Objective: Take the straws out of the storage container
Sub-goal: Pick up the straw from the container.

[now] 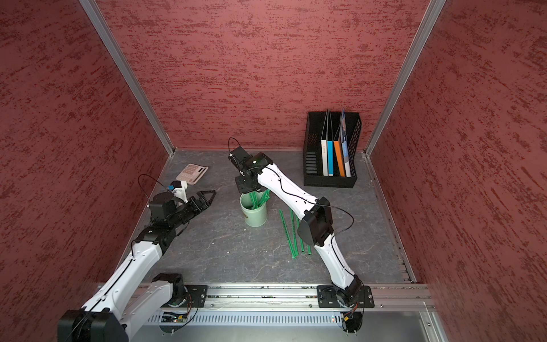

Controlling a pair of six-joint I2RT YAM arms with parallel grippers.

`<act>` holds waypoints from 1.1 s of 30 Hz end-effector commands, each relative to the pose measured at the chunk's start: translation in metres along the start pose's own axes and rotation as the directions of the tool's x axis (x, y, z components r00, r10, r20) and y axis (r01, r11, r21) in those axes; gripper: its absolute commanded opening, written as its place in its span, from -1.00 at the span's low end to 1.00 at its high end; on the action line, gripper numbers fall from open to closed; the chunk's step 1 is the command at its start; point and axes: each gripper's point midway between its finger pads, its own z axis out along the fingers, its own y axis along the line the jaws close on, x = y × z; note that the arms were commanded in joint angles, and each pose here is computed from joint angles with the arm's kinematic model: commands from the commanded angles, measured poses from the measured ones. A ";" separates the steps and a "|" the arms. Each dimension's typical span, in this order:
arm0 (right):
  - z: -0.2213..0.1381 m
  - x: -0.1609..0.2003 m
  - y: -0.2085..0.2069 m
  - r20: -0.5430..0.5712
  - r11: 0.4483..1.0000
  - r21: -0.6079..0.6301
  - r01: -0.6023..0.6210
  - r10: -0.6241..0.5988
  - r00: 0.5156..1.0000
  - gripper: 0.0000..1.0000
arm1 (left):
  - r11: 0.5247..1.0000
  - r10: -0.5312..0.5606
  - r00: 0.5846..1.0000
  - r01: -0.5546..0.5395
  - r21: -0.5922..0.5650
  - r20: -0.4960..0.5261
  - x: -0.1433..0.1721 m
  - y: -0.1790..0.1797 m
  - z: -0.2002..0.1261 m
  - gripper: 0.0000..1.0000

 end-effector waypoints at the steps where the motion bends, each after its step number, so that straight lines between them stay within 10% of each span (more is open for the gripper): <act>1: 0.003 -0.006 0.002 0.007 1.000 -0.019 0.004 -0.003 1.000 -0.40 | 1.000 0.018 1.000 -0.018 -0.005 0.005 0.000 0.002 -0.002 0.99; 33: 0.000 -0.016 0.005 0.052 0.999 -0.030 0.020 -0.018 0.998 -0.74 | 1.000 0.020 1.000 -0.019 -0.017 0.009 -0.001 0.005 -0.006 0.99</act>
